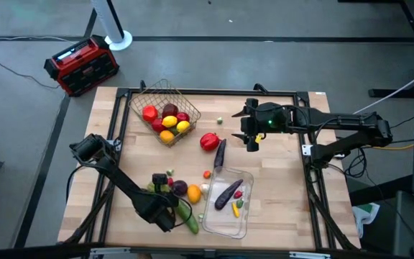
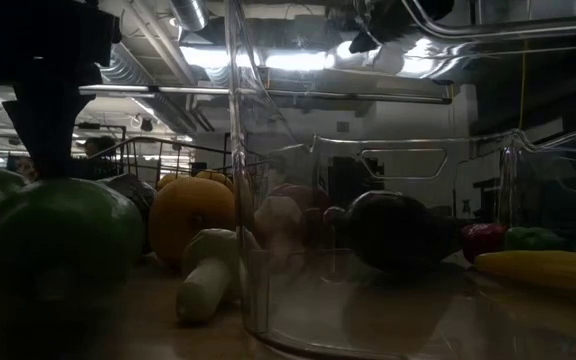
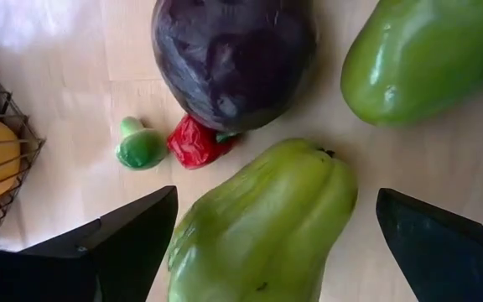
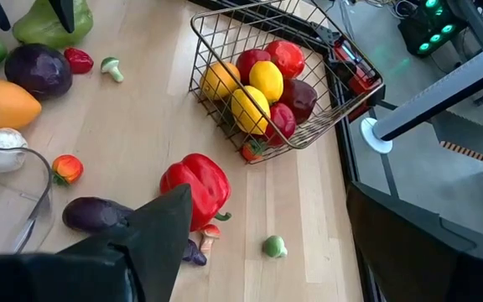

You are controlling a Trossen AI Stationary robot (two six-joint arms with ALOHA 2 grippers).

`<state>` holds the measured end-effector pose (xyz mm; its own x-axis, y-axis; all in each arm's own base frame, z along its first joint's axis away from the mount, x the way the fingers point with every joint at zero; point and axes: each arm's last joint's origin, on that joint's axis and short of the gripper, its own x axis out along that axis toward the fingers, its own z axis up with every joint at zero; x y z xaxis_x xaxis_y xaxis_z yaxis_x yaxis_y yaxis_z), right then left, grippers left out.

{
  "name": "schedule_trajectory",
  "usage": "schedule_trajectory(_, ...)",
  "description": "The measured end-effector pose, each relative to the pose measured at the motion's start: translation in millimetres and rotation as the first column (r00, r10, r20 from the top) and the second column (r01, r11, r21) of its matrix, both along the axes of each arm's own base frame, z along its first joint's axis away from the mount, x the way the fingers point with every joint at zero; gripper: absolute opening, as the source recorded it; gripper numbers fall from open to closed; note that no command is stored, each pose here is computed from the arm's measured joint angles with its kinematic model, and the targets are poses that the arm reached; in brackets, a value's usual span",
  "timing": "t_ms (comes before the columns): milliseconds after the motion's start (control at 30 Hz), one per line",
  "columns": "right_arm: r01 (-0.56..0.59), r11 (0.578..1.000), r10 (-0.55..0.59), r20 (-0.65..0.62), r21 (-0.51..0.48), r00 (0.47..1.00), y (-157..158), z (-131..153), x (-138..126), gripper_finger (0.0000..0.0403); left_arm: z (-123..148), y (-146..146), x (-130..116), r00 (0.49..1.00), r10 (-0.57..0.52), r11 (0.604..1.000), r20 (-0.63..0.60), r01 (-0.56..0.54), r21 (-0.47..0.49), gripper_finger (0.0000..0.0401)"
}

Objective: Sort produce into baskets
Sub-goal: Put the green chayote into the transparent bin

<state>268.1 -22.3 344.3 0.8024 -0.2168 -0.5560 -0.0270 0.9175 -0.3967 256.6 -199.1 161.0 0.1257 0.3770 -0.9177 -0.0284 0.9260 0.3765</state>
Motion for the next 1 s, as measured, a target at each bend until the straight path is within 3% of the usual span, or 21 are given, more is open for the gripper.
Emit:
schedule_trajectory(300,0.009,1.0,-0.009,-0.023,0.014,1.0,0.1,-2.1,-1.4,0.0312,-1.5,7.7,5.1,1.0,0.027,1.0,-0.007,-0.027,-0.008,0.04)
schedule_trajectory(467,0.01,1.0,-0.01,-0.043,0.017,0.999,0.2,-3.7,-2.6,0.0312,-14.7,20.4,1.6,0.996,0.002,1.0,-0.087,-0.003,-0.009,0.04)
schedule_trajectory(667,0.012,1.0,-0.011,-0.056,0.018,0.998,0.1,-4.8,-3.3,0.0312,-22.5,31.5,-0.4,0.988,0.04,0.997,-0.152,-0.05,-0.063,0.0397)
schedule_trajectory(1000,0.012,1.0,-0.011,-0.068,0.019,0.998,0.2,-5.7,-4.0,0.0312,-18.9,30.3,3.7,0.983,0.001,0.995,-0.183,-0.019,-0.098,0.0294)
